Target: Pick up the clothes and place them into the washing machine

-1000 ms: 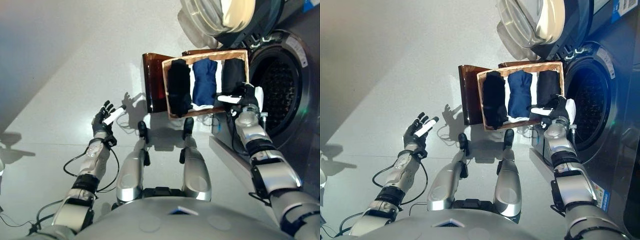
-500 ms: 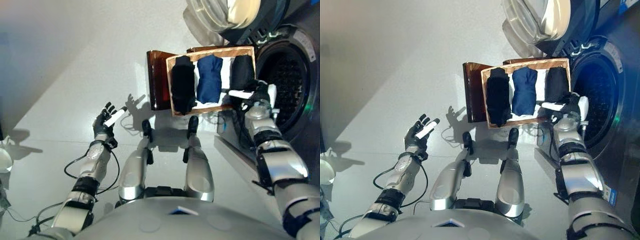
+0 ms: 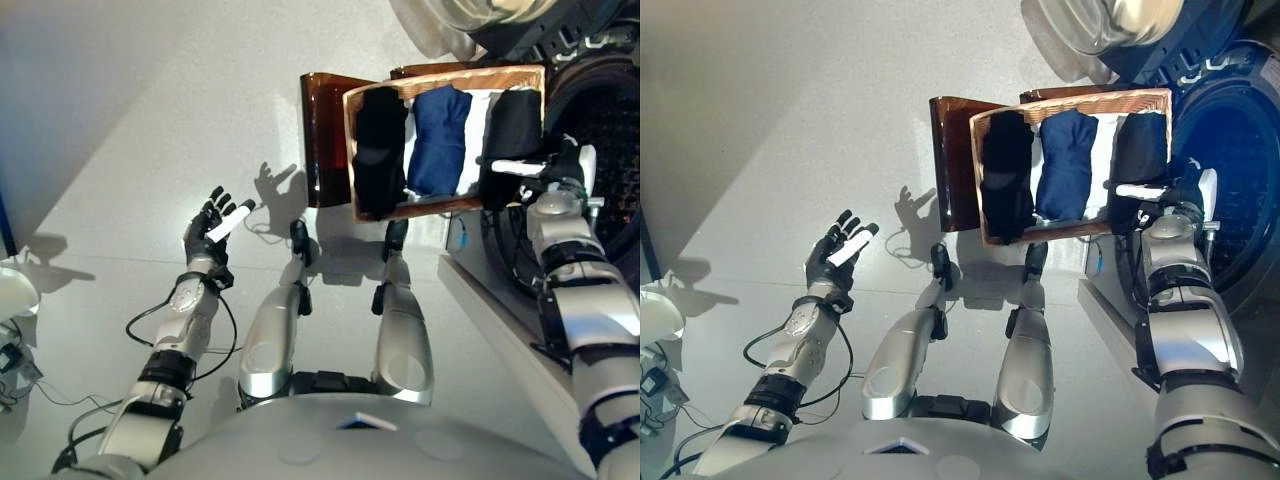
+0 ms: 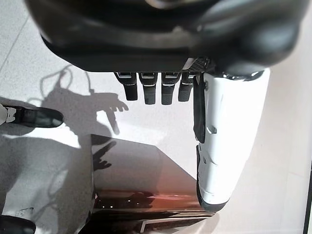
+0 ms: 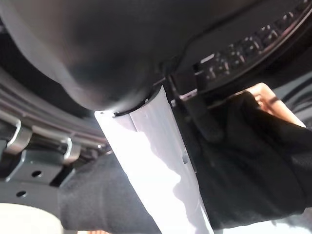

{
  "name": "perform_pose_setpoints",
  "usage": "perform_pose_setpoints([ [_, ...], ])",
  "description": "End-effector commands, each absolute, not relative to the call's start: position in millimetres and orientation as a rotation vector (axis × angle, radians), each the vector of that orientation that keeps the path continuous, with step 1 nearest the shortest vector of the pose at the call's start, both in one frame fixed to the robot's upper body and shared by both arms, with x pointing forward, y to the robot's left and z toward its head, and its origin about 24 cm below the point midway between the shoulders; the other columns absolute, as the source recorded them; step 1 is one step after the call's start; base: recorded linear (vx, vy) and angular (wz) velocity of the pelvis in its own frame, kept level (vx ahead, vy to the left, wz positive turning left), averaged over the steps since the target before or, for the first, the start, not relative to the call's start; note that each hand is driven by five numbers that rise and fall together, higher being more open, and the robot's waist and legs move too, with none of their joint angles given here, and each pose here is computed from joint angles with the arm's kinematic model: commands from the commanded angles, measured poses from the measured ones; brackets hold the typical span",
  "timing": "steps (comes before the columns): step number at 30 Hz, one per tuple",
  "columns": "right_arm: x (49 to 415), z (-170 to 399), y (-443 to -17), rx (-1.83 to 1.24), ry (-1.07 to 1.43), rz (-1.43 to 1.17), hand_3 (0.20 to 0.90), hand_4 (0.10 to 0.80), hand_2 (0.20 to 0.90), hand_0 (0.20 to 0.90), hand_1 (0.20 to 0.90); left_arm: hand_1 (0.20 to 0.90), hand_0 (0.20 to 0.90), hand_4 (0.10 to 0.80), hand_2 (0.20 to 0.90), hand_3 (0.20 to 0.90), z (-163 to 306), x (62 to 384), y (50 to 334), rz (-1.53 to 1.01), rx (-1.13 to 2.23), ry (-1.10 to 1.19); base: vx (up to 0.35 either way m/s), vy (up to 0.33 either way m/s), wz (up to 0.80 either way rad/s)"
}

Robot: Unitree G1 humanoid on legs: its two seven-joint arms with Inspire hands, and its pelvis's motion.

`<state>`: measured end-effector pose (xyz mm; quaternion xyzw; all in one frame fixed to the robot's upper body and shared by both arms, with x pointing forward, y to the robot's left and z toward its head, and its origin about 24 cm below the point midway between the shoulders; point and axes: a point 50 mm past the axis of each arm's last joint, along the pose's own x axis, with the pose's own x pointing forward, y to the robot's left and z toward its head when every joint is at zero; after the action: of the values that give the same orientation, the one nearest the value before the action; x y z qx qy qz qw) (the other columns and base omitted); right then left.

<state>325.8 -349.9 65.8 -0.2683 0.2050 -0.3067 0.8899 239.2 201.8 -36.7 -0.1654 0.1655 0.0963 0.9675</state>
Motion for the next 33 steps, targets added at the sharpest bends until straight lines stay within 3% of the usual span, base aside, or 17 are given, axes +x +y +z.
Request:
perform_pose_setpoints([
  [1, 338, 79, -343, -0.533, 0.375, -0.615, 0.900, 0.800, 0.900, 0.900, 0.900, 0.900, 0.900, 0.800, 0.900, 0.900, -13, 247, 215, 0.199, -0.307, 0.201, 0.000, 0.000, 0.00],
  [13, 339, 83, -347, -0.501, 0.423, -0.641, 0.900, 0.800, 0.900, 0.900, 0.900, 0.900, 0.900, 0.800, 0.900, 0.900, 0, 249, 215, 0.162, -0.302, 0.155, -0.018, 0.009, 0.04],
  [28, 355, 86, -323, -0.474, 0.367, -0.536, 0.900, 0.800, 0.900, 0.900, 0.900, 0.900, 0.900, 0.800, 0.900, 0.900, 3, 250, 218, 0.172, -0.303, 0.134, -0.004, 0.010, 0.00],
  [29, 356, 89, -322, -0.480, 0.360, -0.532, 0.845, 0.761, 0.845, 0.845, 0.845, 0.900, 0.900, 0.800, 0.900, 0.900, 4, 250, 219, 0.169, -0.299, 0.134, 0.000, 0.000, 0.00],
  [30, 357, 90, -322, -0.483, 0.361, -0.529, 0.540, 0.543, 0.540, 0.540, 0.540, 0.900, 0.900, 0.800, 0.900, 0.900, 4, 251, 219, 0.168, -0.298, 0.135, 0.000, 0.000, 0.00],
  [31, 357, 92, -323, -0.489, 0.360, -0.530, 0.378, 0.427, 0.378, 0.378, 0.378, 0.900, 0.900, 0.800, 0.900, 0.900, 4, 251, 219, 0.168, -0.297, 0.134, 0.000, 0.000, 0.00],
  [33, 358, 94, -325, -0.499, 0.361, -0.530, 0.200, 0.300, 0.200, 0.200, 0.200, 0.900, 0.900, 0.800, 0.900, 0.900, 4, 252, 218, 0.164, -0.295, 0.132, 0.000, 0.000, 0.00],
])
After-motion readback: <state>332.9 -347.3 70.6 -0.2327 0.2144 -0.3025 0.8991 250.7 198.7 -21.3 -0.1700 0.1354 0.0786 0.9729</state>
